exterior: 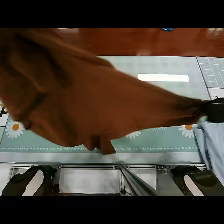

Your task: Fold the shirts.

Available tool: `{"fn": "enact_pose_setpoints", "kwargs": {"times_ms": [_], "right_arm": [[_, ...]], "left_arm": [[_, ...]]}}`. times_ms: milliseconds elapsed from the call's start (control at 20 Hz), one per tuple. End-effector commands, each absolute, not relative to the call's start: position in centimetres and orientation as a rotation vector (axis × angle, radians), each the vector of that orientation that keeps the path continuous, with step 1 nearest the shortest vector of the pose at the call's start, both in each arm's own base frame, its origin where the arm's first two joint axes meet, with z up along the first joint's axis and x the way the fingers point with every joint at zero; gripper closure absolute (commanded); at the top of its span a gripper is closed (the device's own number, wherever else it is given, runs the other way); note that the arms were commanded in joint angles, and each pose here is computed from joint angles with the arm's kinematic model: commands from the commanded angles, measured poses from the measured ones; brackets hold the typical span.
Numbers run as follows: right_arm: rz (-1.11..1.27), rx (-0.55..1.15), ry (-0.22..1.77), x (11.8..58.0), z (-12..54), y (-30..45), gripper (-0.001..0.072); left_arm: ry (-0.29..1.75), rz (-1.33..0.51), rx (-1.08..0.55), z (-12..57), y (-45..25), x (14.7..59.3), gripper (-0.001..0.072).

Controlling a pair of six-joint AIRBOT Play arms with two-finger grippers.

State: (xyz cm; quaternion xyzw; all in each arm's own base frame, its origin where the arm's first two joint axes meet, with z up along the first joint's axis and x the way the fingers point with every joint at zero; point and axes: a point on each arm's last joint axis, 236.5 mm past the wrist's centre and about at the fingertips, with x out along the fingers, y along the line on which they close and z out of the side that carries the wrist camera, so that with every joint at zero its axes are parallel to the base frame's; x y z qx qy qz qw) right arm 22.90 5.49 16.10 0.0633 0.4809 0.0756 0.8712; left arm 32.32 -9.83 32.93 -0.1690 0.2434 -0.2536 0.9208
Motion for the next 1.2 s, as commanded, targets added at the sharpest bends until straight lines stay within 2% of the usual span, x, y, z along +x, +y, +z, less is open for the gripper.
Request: {"fn": "enact_pose_setpoints", "kwargs": {"times_ms": [0,200,350,400,450,500,600,750,850,1050,1150], "right_arm": [[0.14,0.217,1.131,24.6,6.5,6.5,0.0688],[0.108,0.234,1.185,29.5,1.1,6.7,0.0688],[0.069,0.265,1.222,32.9,-3.9,6.8,0.0688],[0.059,0.273,1.235,33.6,-5.4,6.8,0.0687],[0.047,0.29,1.258,34.3,-6.8,6.8,0.0687],[0.036,0.317,1.283,34.8,-7.7,6.8,0.0682],[0.025,0.386,1.322,36.1,-8.4,6.3,0.0293],[-0.018,0.435,1.349,37.6,-4.6,1.3,0.0302],[-0.077,0.481,1.316,37.0,-1.3,-3.5,0.0305],[-0.218,0.587,1.277,31.0,-1.2,-9.9,0.0305],[-0.215,0.675,1.261,27.9,-3.6,-9.3,0.0306]], "left_arm": [[0.719,-0.526,-0.469,21.8,-10.4,38.3,0.0689],[0.879,-0.49,-0.556,12.5,-11.4,47.5,0.069],[1.033,-0.491,-0.639,6.6,-13.2,51.1,0.0688],[1.08,-0.498,-0.653,4.9,-13.8,51.4,0.0629],[1.112,-0.506,-0.653,3.7,-14.2,51.4,0.0464],[1.171,-0.524,-0.657,2.5,-14.6,50.5,0.02],[1.301,-0.499,-0.579,0.4,-12.7,47.9,0.0196],[1.488,-0.402,-0.438,0.0,-6.6,42.8,0.0197],[1.467,-0.319,-0.427,1.6,-3.2,40.7,0.0197],[1.316,-0.14,-0.552,1.3,0.5,35.0,0.0197],[1.28,-0.156,-0.693,-0.4,-1.2,30.6,0.0197]]}}
